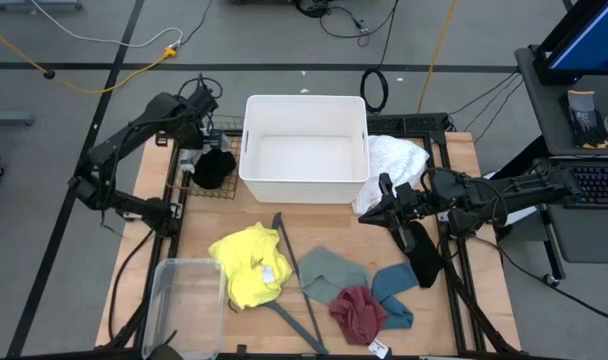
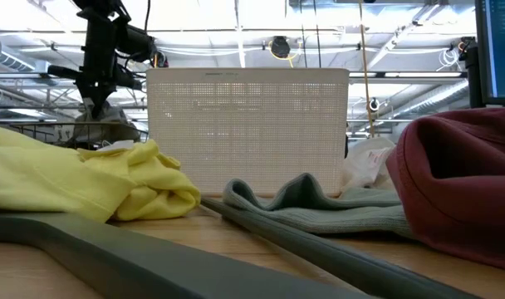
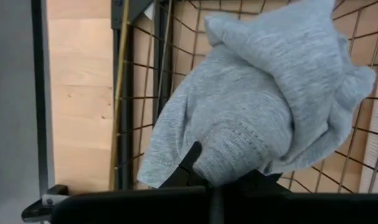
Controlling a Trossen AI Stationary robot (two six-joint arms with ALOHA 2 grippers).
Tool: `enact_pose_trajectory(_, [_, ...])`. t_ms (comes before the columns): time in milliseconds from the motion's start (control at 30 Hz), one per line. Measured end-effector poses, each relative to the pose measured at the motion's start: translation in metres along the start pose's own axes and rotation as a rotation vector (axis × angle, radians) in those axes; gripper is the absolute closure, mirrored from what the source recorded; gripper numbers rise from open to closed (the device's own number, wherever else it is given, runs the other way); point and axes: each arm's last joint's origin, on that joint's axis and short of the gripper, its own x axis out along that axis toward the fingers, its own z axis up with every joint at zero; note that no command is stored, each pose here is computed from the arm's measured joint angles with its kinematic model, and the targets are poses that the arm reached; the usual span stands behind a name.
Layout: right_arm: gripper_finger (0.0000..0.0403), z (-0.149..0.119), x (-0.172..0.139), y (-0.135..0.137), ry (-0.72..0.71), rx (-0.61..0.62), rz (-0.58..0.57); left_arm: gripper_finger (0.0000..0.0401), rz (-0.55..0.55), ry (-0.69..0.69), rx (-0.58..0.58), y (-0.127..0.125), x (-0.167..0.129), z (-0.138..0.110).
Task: Pick & Place Cloths
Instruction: Put the gray underwear into the wired basket
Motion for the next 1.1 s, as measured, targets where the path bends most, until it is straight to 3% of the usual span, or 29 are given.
enact_pose_trajectory(633, [0.0403,0.0,0.0,0.0,0.0,0.008,0.0,0.0395,-0.01,0.196,-0.021,-0.006,0.077,-0.028])
enact_pose_trajectory(967, [0.0403,0.0,0.0,0.0,-0.001,0.008,0.0,0.0393,-0.011,0.206,-0.018,-0.005,0.08,-0.031])
enact_pose_trajectory(1100, [0.0403,0.0,0.0,0.0,-0.001,0.008,0.0,0.037,-0.013,0.206,-0.008,-0.005,0.08,-0.031])
